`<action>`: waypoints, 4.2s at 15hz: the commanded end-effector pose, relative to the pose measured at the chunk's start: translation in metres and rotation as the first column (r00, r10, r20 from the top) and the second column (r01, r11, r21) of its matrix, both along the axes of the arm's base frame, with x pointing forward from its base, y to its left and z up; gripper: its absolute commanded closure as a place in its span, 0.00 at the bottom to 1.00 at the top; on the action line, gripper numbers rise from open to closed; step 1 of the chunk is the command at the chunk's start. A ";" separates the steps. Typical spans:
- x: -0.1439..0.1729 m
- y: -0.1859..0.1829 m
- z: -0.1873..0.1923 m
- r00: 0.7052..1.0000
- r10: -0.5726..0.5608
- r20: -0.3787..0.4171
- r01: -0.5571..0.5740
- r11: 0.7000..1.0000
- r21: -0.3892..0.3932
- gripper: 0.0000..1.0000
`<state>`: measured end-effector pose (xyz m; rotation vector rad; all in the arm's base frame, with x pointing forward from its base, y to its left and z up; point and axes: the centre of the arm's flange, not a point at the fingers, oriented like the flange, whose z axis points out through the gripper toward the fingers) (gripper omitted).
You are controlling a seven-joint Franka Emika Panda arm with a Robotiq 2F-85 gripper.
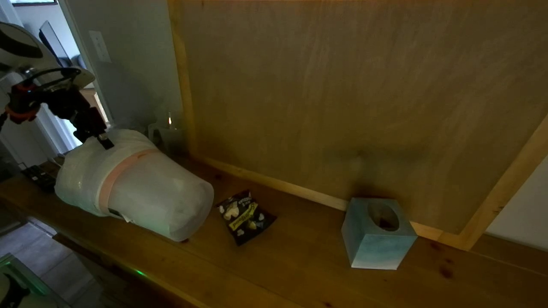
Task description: Correct the bin's position
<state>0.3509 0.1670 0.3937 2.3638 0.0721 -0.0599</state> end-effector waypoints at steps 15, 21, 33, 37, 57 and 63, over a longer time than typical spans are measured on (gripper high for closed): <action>-0.002 -0.090 0.112 0.988 -0.142 0.064 0.107 0.919 0.380 0.95; -0.014 -0.111 0.138 0.980 -0.189 0.066 0.130 0.852 0.508 0.95; -0.034 -0.160 0.159 0.917 -0.393 0.064 0.241 0.676 0.696 0.95; -0.043 -0.165 0.162 0.896 -0.442 0.048 0.257 0.603 0.756 0.95; -0.056 -0.188 0.114 0.739 -0.553 -0.385 0.503 0.072 0.862 0.95; -0.063 -0.191 0.124 0.717 -0.495 -0.491 0.538 -0.055 0.841 0.95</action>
